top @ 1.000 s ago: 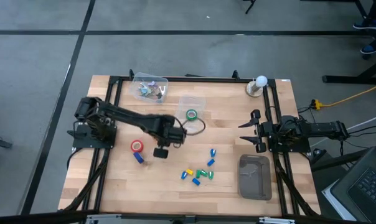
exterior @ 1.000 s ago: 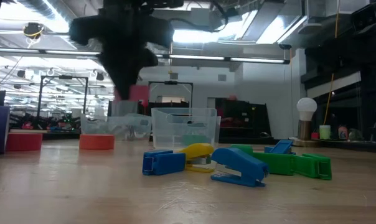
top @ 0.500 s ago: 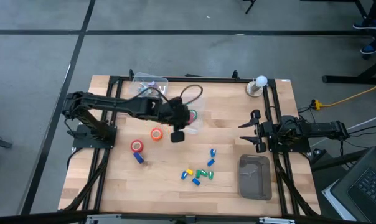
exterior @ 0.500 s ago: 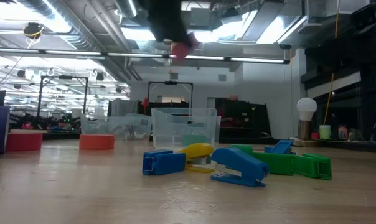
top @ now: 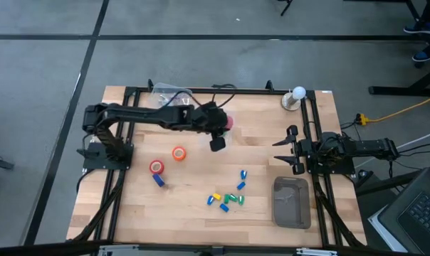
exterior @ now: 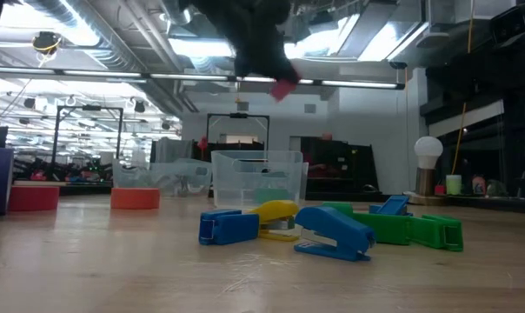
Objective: Pick and place Stapler, Stapler remover, tape
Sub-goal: Put the pink tape into the bottom transparent bin
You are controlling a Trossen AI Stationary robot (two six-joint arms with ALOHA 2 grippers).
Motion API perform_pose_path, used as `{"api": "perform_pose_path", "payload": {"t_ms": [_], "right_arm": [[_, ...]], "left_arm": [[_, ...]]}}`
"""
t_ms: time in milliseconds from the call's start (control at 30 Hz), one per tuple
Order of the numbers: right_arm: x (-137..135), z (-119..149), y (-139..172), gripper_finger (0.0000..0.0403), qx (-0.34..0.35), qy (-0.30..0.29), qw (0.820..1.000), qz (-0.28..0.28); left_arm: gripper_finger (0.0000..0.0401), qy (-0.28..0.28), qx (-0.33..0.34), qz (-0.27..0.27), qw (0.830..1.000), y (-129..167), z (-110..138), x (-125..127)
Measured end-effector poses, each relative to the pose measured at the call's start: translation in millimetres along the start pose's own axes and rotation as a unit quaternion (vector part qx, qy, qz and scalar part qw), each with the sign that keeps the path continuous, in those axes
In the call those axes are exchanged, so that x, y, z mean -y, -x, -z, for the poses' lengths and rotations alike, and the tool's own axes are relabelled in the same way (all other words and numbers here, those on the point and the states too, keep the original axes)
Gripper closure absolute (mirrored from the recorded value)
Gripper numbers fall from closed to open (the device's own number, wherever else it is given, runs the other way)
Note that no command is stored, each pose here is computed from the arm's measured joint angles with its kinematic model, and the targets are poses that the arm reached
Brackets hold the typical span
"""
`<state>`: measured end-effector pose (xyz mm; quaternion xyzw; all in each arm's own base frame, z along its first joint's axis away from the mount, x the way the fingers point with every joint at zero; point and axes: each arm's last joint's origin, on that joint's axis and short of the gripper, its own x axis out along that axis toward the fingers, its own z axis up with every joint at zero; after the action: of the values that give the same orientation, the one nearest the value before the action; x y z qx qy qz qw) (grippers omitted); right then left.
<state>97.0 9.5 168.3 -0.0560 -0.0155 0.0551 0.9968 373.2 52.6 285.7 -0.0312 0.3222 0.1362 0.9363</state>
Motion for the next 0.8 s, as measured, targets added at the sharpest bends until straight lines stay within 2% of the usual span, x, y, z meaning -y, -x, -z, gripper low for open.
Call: {"api": "perform_pose_path", "payload": {"t_ms": [200,367,500,800], "right_arm": [[0,0,0,0.0178,0.000,0.000,1.000,0.000],[0,0,0,0.0178,0.000,0.000,1.000,0.000],[0,0,0,0.0178,0.000,0.000,1.000,0.000],[0,0,0,0.0178,0.000,0.000,1.000,0.000]], "left_arm": [[0.0355,0.065,-0.080,0.015,0.995,-29,7,-19],[0.0354,0.081,-0.129,0.005,0.988,-51,15,-35],[0.0354,0.098,-0.156,0.023,0.983,-69,24,-44],[0.0354,0.112,-0.207,0.014,0.972,-96,47,-48]]}}
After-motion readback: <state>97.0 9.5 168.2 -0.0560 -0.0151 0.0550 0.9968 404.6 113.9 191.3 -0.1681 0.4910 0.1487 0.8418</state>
